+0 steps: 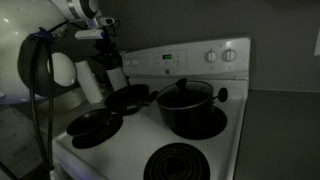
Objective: Push the button on the top left corner of the stove
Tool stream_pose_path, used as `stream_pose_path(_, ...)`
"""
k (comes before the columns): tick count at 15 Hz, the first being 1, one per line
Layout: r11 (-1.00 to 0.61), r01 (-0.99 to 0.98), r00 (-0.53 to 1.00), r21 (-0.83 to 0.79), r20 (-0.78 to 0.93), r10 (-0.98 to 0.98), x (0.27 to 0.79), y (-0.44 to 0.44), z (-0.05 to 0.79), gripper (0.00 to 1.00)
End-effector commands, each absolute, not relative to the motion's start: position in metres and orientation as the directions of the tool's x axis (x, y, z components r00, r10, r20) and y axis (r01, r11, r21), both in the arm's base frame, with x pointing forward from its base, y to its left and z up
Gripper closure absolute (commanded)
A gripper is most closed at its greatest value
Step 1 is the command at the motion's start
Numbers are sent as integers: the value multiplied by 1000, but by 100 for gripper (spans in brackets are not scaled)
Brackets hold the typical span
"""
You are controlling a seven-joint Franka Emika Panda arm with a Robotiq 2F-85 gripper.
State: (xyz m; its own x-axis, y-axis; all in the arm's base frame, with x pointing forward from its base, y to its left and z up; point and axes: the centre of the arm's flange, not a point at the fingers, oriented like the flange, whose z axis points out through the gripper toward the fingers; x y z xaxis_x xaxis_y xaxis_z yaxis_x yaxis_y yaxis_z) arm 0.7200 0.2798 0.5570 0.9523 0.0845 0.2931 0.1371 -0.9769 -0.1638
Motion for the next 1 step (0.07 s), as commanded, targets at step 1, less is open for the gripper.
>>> stream_pose_path(1, -978, 100, 970, -183, 237, 54, 698, 263, 546, 67)
